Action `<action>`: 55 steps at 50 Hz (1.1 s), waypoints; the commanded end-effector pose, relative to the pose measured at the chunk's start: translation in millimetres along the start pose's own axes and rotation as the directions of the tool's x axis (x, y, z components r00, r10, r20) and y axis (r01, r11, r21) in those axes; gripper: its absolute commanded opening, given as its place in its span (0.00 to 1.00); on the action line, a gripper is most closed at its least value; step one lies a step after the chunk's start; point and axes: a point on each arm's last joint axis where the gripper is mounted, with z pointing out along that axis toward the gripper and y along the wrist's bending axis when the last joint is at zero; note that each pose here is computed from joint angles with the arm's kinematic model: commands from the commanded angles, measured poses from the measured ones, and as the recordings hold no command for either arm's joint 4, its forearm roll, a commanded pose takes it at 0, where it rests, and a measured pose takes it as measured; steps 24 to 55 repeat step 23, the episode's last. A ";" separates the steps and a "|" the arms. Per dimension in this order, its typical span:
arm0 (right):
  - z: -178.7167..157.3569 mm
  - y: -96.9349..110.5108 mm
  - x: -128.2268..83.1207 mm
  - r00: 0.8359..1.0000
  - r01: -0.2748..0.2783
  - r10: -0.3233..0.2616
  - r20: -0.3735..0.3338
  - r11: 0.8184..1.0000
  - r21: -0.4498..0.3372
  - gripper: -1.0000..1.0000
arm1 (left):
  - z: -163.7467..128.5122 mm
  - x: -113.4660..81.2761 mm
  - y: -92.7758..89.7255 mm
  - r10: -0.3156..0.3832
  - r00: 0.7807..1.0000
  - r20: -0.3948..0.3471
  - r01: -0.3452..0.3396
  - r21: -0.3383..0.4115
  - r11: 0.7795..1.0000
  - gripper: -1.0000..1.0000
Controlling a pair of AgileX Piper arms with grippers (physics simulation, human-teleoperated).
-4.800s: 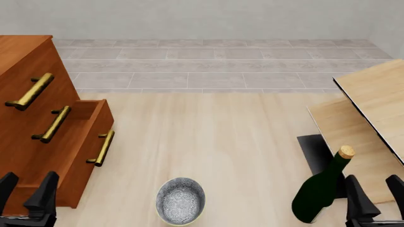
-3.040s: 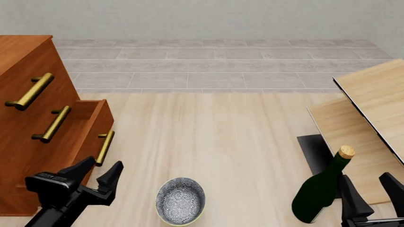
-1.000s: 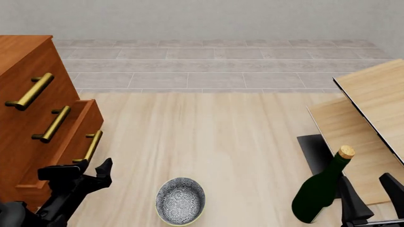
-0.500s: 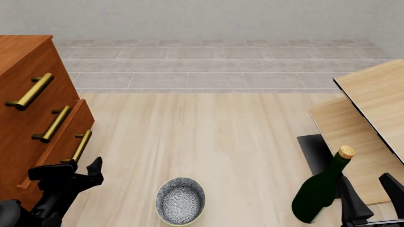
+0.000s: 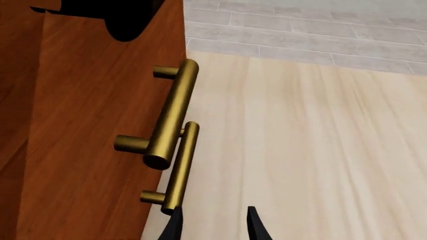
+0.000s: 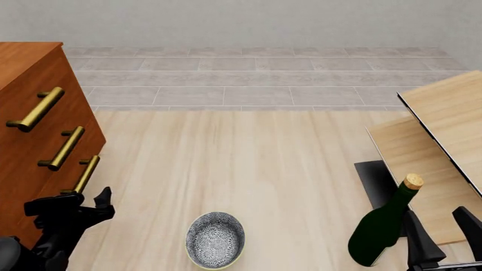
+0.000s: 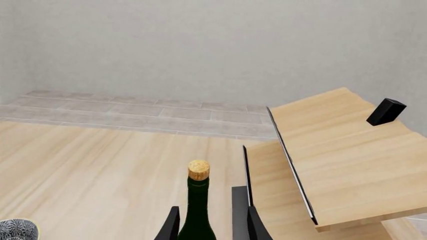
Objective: Close the bottom drawer of the cabinet.
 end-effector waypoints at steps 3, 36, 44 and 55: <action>-0.2 0.0 0.0 1.000 0.001 -0.001 0.001 1.000 0.001 1.00 | 13.6 5.0 6.8 -0.001 1.000 -0.021 0.000 -0.034 0.999 1.00; -0.4 0.0 -0.2 1.000 0.002 -0.002 0.003 1.000 0.001 1.00 | 14.0 5.9 9.5 -0.007 1.000 -0.025 0.006 -0.045 0.999 1.00; -0.4 0.0 -0.2 1.000 0.002 -0.002 0.003 1.000 0.001 1.00 | 14.0 5.9 9.5 -0.007 1.000 -0.025 0.006 -0.045 0.999 1.00; -0.4 0.0 -0.2 1.000 0.002 -0.002 0.003 1.000 0.001 1.00 | 14.0 5.9 9.5 -0.007 1.000 -0.025 0.006 -0.045 0.999 1.00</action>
